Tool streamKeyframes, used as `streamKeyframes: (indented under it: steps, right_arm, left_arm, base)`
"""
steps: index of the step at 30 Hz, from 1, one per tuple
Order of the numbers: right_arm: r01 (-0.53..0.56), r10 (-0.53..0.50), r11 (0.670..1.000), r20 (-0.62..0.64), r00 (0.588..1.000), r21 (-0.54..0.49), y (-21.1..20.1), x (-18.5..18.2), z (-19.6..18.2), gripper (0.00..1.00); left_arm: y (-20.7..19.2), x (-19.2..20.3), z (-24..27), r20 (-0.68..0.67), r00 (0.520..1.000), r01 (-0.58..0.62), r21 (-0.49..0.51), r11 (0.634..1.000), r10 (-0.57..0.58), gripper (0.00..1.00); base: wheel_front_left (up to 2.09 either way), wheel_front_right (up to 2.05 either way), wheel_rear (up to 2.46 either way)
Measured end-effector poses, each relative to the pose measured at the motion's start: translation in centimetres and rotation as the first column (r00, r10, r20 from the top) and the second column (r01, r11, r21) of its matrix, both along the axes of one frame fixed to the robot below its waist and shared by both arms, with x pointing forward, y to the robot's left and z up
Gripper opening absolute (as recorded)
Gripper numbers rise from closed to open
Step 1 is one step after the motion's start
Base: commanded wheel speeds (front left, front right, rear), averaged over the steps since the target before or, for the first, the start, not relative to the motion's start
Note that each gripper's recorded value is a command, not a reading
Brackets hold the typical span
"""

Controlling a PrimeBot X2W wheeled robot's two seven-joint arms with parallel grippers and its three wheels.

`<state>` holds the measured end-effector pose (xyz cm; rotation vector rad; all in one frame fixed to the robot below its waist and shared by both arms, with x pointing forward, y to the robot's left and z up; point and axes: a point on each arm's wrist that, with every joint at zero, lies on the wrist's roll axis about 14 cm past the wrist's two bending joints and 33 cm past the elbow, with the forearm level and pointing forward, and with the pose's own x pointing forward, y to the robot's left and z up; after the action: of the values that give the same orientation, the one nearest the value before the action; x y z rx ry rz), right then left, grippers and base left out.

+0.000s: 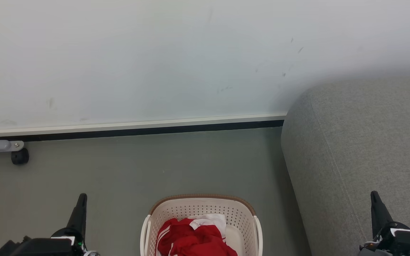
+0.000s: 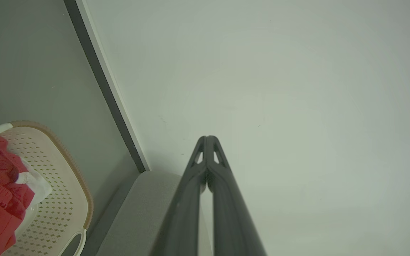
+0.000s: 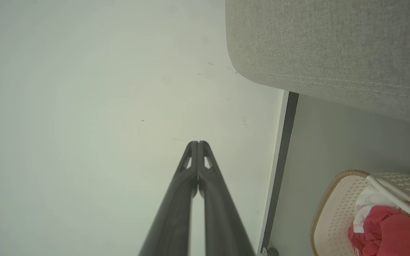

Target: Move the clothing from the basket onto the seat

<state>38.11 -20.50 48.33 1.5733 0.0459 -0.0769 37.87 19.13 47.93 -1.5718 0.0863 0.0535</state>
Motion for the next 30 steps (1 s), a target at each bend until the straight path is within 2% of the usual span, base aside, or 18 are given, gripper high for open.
streamKeyframes:
  steps: [13,14,15,16,19,24,30]
  right_arm:
    - [0.000,0.000,1.000,0.000,1.000,0.000,0.0,0.0,0.0,0.00]
    - [0.000,0.000,1.000,-0.003,1.000,0.001,0.0,0.0,-0.1,1.00]
    - [-0.001,0.001,1.000,-0.013,1.000,0.002,0.1,-0.2,-0.4,0.00]
    - [-0.001,0.001,1.000,-0.030,1.000,0.006,0.2,-0.4,-1.0,1.00]
    - [-0.001,0.002,1.000,-0.065,0.998,0.014,0.4,-1.1,-2.2,1.00]
    - [0.009,-0.008,1.000,-0.059,0.998,0.004,0.4,-1.1,-2.0,1.00]
    - [-0.010,0.006,0.998,-0.059,0.998,-0.067,0.7,-1.2,-1.8,1.00]
  left_arm:
    - [0.0,0.0,0.0,0.000,1.000,0.000,0.000,1.000,0.000,0.00]
    - [0.0,0.0,-0.1,-0.002,1.000,0.000,0.000,1.000,0.000,1.00]
    - [-0.1,-0.2,-0.5,-0.014,1.000,0.001,-0.002,1.000,-0.001,0.00]
    - [-0.1,-0.5,-1.1,-0.033,0.999,0.000,-0.005,1.000,-0.001,1.00]
    - [-0.3,-1.2,-2.1,-0.064,0.998,0.003,-0.008,1.000,-0.004,1.00]
    - [-0.7,-1.1,-1.9,-0.058,0.998,0.005,-0.004,1.000,-0.005,1.00]
    - [-1.1,-1.1,-1.8,-0.056,0.998,0.012,0.023,1.000,-0.010,1.00]
  base:
    - [0.00,0.00,0.00]
    - [0.00,0.00,0.00]
    - [0.00,0.00,0.00]
    - [0.00,0.00,0.00]
    - [0.00,0.00,0.00]
    - [0.00,0.00,0.00]
    - [0.00,0.00,0.00]
